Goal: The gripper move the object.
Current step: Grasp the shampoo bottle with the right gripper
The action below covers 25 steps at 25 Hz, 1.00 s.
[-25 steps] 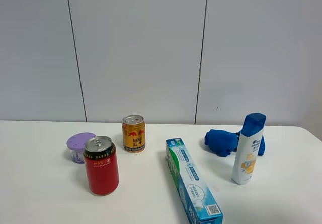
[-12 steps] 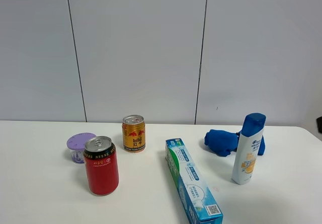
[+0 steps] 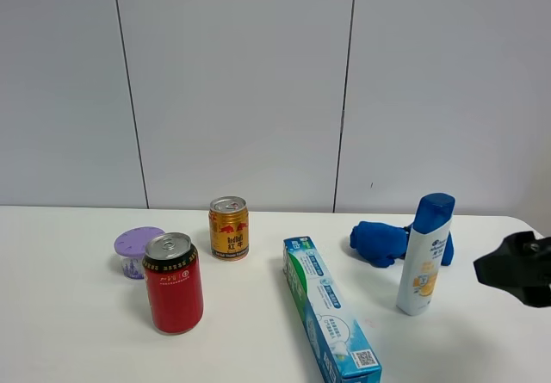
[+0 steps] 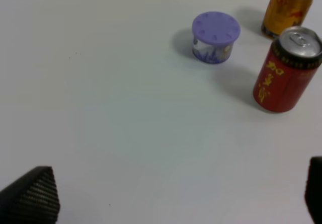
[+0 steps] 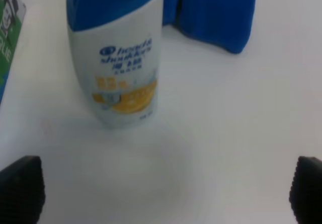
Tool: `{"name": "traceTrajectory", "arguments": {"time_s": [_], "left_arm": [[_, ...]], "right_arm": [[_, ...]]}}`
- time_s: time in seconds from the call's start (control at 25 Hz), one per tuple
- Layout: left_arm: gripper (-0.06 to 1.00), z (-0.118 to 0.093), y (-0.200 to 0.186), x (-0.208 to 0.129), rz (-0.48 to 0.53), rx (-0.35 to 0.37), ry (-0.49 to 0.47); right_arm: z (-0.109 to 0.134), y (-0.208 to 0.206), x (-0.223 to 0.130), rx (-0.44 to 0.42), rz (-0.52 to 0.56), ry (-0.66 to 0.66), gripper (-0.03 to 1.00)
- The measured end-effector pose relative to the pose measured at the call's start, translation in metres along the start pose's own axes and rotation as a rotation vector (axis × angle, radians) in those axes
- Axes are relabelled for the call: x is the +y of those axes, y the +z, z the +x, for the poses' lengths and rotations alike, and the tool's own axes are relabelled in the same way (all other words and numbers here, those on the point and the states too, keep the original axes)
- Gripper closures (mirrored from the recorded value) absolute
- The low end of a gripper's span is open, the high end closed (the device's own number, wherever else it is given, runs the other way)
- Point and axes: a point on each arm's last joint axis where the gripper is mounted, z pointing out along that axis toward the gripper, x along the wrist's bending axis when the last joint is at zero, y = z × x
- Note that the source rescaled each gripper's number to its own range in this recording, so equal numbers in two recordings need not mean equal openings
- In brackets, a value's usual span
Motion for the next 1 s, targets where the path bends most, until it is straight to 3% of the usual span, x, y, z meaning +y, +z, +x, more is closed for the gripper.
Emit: {"name": "traceTrajectory", "arguments": {"time_s": [0.52,1.0], "left_arm": [[-0.06,0.0,0.0,0.0,0.0,0.0,0.0],[-0.06,0.0,0.0,0.0,0.0,0.001,0.0]], "right_arm": [[0.001,0.049,-0.006,-0.002,-0.113,-0.018,-0.03],[0.006,0.055,-0.003,0.04,-0.188,-0.09,-0.03]]}}
